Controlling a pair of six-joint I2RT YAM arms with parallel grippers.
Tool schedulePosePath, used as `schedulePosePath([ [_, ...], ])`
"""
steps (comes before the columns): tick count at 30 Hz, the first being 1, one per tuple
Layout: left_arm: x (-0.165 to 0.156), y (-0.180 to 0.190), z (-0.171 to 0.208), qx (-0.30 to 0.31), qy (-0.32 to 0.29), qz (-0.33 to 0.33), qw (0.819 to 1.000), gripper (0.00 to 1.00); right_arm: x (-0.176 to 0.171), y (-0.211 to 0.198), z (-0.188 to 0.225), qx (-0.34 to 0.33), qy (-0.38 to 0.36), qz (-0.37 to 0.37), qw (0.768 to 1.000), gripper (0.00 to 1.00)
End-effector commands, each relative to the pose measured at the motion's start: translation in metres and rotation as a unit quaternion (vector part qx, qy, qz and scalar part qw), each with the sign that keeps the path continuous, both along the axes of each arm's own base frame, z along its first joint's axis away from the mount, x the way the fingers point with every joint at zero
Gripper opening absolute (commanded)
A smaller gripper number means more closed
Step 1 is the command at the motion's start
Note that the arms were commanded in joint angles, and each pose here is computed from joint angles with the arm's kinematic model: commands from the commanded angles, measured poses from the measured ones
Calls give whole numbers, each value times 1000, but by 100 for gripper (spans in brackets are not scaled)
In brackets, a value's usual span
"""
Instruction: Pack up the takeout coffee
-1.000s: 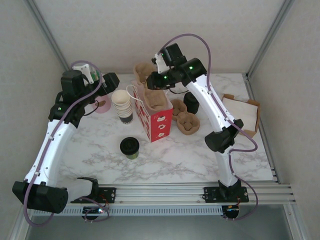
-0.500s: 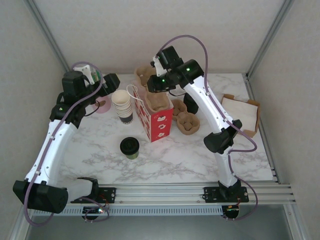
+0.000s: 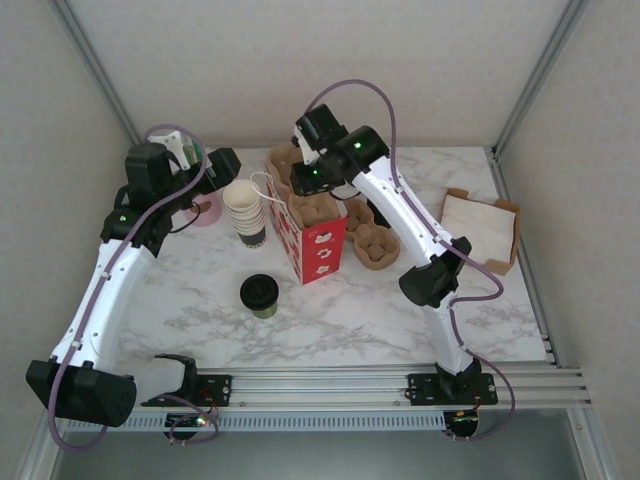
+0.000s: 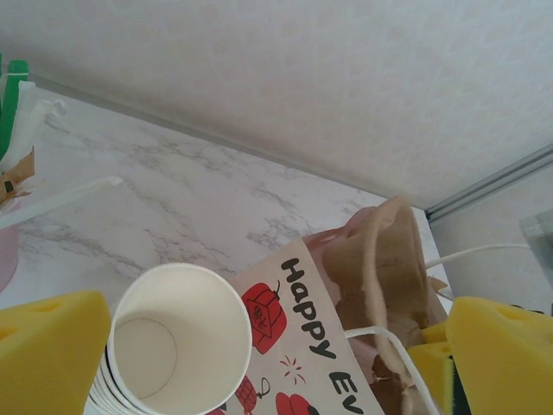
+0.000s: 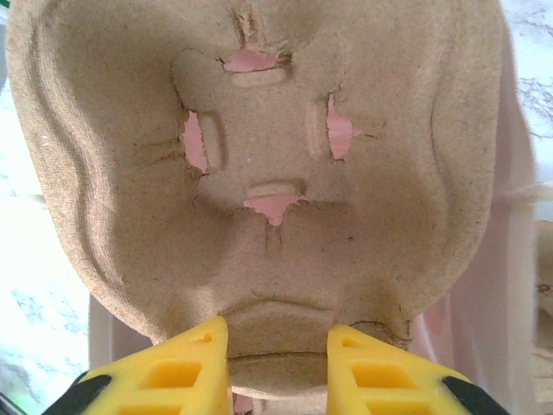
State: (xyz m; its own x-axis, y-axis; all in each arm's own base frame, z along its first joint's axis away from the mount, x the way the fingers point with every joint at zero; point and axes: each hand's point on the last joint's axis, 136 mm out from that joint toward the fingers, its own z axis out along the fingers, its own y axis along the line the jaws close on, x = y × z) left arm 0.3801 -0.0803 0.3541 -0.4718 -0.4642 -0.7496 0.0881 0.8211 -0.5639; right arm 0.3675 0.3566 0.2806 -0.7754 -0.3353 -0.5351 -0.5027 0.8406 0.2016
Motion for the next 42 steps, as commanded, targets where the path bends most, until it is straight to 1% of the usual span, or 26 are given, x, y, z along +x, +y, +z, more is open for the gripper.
schedulePosePath([
  [1,1,-2,4,-12,-10,-6,1000,100,-5,0,-8,-26,0,3,1000,26],
  [10,3,-2,1,-12,-8,-8,1000,100,-7,3,-20,-40,8,5,999,26],
  [19,4,-4,-2,-15,-3,-12,1000,100,-11,1,-34,-75,12,8,997,25],
  [35,7,-6,-8,-17,3,-17,1000,99,-15,2,-55,-104,29,11,994,25],
  [39,7,-6,-8,-16,3,-17,1000,99,-16,3,-51,-103,23,11,994,25],
  [42,7,-6,-10,-15,4,-17,1000,99,-18,2,-38,-91,12,9,996,25],
])
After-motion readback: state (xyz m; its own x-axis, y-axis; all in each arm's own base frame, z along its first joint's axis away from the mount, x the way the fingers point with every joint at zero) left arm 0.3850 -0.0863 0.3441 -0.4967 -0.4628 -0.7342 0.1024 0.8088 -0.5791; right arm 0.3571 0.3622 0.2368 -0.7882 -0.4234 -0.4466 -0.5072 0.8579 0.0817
